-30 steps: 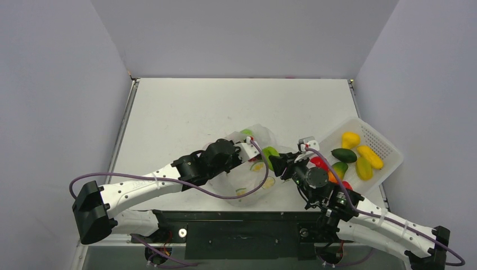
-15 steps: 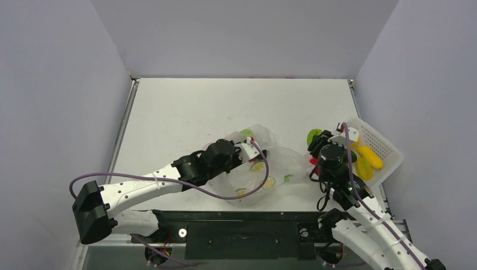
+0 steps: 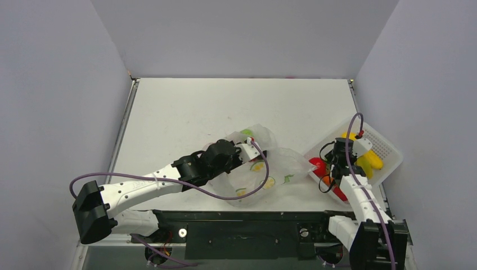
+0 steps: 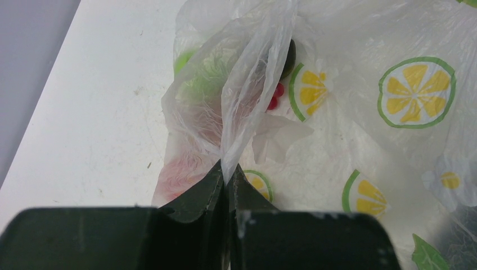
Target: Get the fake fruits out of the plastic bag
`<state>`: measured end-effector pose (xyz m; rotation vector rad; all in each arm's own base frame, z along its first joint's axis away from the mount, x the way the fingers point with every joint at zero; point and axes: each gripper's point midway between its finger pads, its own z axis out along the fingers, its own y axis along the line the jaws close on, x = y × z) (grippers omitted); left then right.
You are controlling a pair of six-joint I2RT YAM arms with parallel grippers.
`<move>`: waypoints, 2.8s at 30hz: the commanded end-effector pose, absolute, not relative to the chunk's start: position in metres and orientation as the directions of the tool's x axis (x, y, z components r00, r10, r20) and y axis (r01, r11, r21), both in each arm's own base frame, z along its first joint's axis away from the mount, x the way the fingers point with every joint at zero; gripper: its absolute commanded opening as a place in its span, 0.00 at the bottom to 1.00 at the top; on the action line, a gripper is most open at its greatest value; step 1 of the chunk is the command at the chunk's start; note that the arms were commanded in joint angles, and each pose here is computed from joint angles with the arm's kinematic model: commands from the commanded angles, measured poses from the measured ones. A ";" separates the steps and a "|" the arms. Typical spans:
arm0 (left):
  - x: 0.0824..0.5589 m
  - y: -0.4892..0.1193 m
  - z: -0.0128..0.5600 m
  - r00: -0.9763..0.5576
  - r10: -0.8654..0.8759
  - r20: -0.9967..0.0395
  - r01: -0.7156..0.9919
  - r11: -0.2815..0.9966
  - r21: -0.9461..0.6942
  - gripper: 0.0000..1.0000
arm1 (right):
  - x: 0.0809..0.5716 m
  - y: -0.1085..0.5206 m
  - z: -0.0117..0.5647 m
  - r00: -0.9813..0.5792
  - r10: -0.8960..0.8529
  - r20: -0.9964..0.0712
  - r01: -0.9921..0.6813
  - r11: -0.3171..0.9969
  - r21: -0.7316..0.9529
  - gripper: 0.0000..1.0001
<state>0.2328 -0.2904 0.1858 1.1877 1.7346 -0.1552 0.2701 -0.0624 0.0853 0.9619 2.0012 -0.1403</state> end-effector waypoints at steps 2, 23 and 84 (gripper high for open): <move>0.235 -0.302 0.202 0.001 0.601 -0.800 0.763 0.516 0.388 0.01 | 0.290 -0.054 0.061 -0.358 0.622 -0.696 0.642 0.706 0.300 0.15; 0.234 -0.303 0.205 0.004 0.597 -0.802 0.766 0.514 0.387 0.11 | 0.280 -0.033 0.144 -0.234 0.520 -0.821 0.481 0.796 0.367 0.71; 0.114 -0.183 0.122 -0.823 -0.094 -0.560 0.193 0.881 -0.433 0.00 | 0.175 0.352 0.117 -0.577 0.265 -0.772 -0.429 0.707 0.563 0.40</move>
